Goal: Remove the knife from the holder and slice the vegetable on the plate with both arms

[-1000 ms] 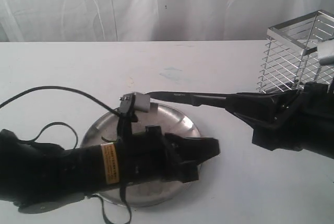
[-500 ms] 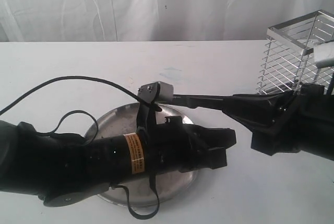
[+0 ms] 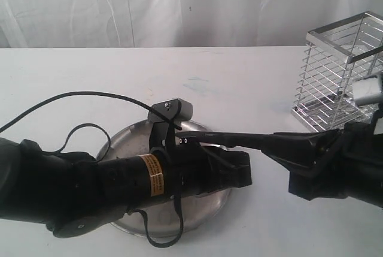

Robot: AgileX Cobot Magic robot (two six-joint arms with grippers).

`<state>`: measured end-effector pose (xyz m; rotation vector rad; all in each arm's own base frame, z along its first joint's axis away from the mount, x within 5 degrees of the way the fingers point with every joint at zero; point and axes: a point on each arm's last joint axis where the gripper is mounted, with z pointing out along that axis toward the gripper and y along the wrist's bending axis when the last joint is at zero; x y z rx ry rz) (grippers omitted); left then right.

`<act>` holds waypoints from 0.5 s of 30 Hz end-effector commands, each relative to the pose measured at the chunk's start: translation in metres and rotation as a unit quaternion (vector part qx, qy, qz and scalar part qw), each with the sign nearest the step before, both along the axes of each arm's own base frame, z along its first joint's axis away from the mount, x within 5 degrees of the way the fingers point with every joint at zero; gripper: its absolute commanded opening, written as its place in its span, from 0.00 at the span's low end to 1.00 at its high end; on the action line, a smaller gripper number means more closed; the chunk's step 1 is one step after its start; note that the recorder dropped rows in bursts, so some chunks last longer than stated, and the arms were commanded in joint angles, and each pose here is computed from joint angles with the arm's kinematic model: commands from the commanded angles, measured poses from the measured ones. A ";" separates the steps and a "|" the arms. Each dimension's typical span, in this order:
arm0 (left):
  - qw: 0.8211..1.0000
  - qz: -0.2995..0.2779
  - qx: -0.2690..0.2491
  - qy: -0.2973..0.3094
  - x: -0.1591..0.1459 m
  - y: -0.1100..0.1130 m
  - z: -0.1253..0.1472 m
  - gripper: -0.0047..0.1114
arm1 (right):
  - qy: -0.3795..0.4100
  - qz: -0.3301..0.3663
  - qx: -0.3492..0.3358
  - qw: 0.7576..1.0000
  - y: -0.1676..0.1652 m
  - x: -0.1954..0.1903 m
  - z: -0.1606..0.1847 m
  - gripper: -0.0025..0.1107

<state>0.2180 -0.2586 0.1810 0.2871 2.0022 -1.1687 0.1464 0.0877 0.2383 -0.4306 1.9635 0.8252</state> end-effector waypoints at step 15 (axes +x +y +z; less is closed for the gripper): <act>0.999 0.027 -0.021 -0.039 0.012 0.007 0.009 0.04 | 0.024 0.002 -0.011 1.000 -0.002 -0.007 -0.017 0.02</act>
